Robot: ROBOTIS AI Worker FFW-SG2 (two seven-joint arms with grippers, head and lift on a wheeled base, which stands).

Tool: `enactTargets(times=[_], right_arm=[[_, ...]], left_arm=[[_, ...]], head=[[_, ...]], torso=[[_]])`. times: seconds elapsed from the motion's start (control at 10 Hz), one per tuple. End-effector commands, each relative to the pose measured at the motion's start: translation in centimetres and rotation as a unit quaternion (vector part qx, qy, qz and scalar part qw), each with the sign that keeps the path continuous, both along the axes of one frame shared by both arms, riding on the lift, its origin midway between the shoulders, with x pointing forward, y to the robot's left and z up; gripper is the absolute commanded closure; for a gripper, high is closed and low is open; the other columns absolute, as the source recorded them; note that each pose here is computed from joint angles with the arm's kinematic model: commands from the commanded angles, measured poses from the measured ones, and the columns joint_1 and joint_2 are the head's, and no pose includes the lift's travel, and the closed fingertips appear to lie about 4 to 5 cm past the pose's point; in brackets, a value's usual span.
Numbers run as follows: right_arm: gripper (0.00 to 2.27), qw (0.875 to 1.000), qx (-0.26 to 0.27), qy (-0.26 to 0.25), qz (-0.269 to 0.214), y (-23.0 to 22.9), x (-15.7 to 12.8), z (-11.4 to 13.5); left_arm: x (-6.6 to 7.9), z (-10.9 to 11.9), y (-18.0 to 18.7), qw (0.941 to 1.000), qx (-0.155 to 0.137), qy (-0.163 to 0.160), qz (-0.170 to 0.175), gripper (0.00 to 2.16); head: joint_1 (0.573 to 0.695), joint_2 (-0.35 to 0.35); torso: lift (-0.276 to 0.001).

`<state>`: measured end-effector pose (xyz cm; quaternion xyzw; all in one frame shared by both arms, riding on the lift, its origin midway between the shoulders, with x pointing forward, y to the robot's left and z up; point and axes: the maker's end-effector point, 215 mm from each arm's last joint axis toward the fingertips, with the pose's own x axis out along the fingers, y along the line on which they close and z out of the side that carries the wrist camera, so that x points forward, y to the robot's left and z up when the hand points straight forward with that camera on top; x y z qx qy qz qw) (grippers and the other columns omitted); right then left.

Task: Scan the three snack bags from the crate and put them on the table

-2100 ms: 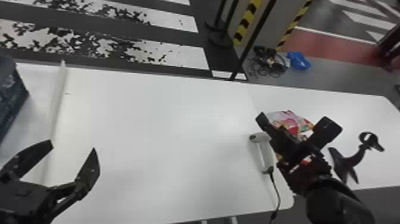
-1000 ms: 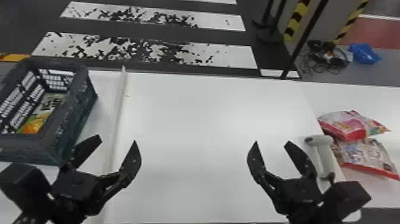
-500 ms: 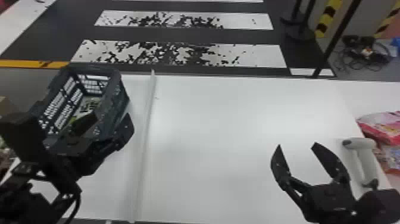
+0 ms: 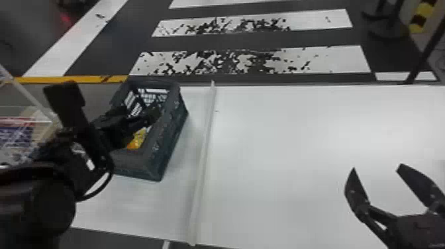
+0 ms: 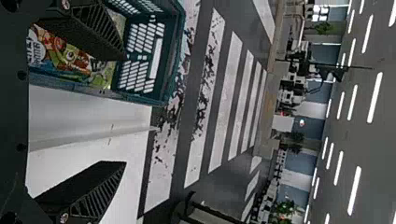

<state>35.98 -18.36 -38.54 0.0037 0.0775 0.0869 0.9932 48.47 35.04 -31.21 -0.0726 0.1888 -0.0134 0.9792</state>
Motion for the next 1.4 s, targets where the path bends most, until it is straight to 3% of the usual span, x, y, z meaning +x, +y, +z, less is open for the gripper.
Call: enactTargets(times=[0.0,0.2,0.5,0.8,1.3], right_arm=[[0.13,1.0,-0.006,0.01,0.003,0.1,-0.2,-0.9],[0.13,1.0,-0.01,0.011,0.007,0.2,-0.2,-1.1],[0.13,1.0,-0.014,0.024,0.007,0.0,-0.6,-2.3],[0.13,1.0,-0.014,0.026,0.008,0.3,-0.5,-2.7],[0.13,0.999,-0.018,0.028,0.003,-0.1,-0.2,-3.3]], left_arm=[[1.9,-0.4,2.4,0.9997,0.011,0.013,0.017,0.09],[3.2,-1.2,4.8,0.9988,0.028,0.029,0.027,0.08],[4.7,-4.2,7.4,0.9959,0.049,0.069,0.033,0.08],[5.9,-6.9,7.7,0.9929,0.059,0.102,0.016,0.09],[8.6,-8.0,7.4,0.99,0.07,0.122,0.002,0.09]], head=[[0.695,0.21],[0.695,0.248],[0.695,0.285],[0.695,0.297],[0.695,0.292]], torso=[[-0.094],[-0.094],[-0.094],[-0.094],[-0.094]])
